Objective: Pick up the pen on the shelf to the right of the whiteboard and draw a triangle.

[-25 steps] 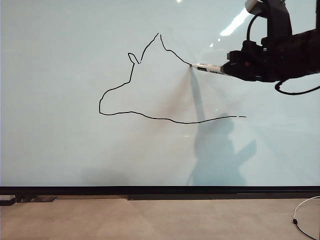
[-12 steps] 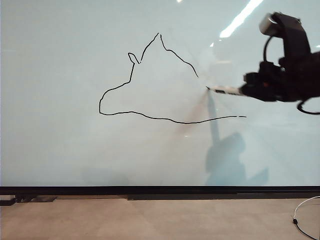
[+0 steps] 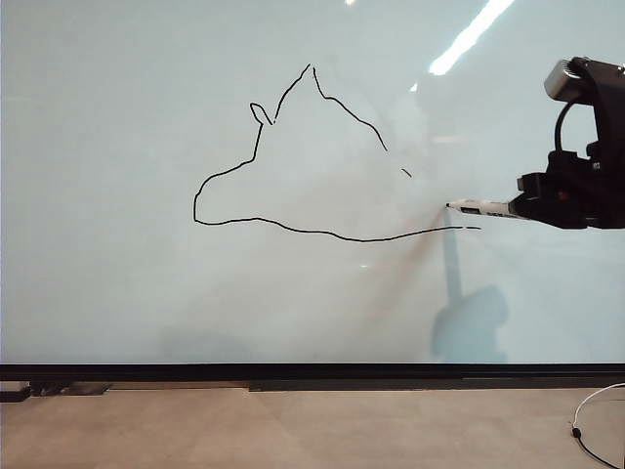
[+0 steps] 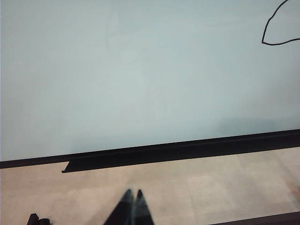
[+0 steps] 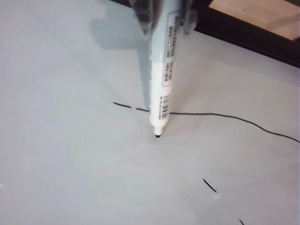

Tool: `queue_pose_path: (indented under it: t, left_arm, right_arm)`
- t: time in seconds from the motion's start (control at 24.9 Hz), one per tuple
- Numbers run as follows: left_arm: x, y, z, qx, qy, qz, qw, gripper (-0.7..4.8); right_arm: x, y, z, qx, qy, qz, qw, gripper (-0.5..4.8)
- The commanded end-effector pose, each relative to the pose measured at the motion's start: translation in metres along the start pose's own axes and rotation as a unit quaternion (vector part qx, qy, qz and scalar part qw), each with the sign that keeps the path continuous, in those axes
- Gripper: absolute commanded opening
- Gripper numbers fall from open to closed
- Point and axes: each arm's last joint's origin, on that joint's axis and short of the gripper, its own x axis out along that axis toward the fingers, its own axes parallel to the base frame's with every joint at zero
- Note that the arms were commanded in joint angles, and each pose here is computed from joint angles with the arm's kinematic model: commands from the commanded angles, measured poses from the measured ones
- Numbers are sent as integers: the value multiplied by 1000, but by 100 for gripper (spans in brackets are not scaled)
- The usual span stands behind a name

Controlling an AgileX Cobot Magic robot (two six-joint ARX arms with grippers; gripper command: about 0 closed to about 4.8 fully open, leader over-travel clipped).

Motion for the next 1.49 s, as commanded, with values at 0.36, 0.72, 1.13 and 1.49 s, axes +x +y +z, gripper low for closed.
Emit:
queue_pose_path:
  t: [0.36,0.72,1.13,1.49]
  left_arm:
    - [0,0,2,1,-5,0,1000,-5]
    - [0,0,2,1,-5,0,1000,-5]
    - [0,0,2,1,-5,0,1000,-5]
    - [0,0,2,1,-5,0,1000,-5]
  right_arm:
    - [1,5,13,-5,-63,51,997,-5]
    - [12,2,3,1,-41,48,998,-5]
    - [12,-7,-18,7,-22,11,1000,-5]
    - [-17,-26,-29,25,-27,-8,999,-5]
